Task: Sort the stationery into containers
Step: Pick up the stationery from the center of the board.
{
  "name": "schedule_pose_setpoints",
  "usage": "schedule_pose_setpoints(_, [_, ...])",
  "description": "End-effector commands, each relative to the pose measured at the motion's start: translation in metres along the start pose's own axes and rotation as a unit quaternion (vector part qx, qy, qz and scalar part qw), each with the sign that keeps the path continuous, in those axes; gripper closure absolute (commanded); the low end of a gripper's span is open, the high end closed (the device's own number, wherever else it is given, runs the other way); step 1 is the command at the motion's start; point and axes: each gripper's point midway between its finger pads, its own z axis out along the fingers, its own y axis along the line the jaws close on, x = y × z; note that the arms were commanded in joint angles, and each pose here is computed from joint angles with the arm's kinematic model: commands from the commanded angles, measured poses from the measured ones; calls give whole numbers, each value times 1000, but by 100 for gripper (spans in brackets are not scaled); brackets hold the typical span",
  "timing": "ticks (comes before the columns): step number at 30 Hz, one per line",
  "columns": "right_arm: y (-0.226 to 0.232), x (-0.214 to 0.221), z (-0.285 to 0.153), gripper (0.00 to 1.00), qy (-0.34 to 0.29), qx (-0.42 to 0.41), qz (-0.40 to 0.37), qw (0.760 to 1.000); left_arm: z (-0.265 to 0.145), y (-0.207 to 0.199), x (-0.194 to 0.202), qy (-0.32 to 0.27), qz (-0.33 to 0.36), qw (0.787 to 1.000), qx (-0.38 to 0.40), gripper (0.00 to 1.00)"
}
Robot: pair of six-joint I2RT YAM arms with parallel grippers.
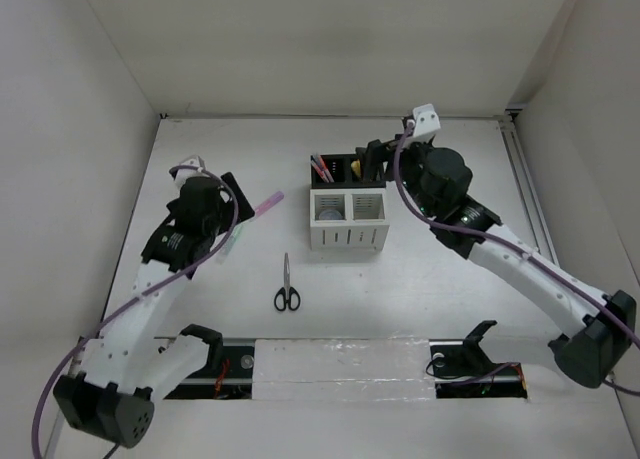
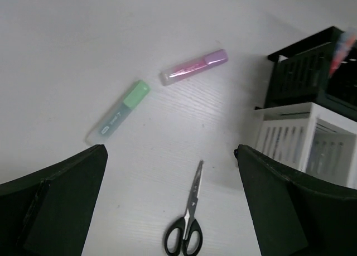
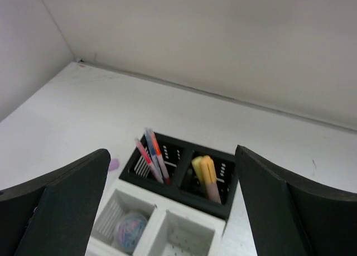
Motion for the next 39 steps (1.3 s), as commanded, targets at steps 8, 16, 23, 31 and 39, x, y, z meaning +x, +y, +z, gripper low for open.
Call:
schedule_pose_setpoints(8, [13,-4,-67,0,14,-76,24,997,90,61,21,135,9,974,-185,0])
schedule_pose_setpoints(16, [24,9,-67,0,28,-116,2,993,107,91,59,203,8,958,-200,0])
schedule_pose_setpoints(23, [24,14,-67,0,32,-139,-13,990,118,88,84,256,26,950,-180,11])
schedule_pose_setpoints(31, [14,7,-72,0,22,-147,-12,989,125,97,119,313,44,925,-209,16])
schedule_pose_setpoints(39, [4,4,-74,0,17,-142,-12,990,127,111,144,357,46,901,-243,49])
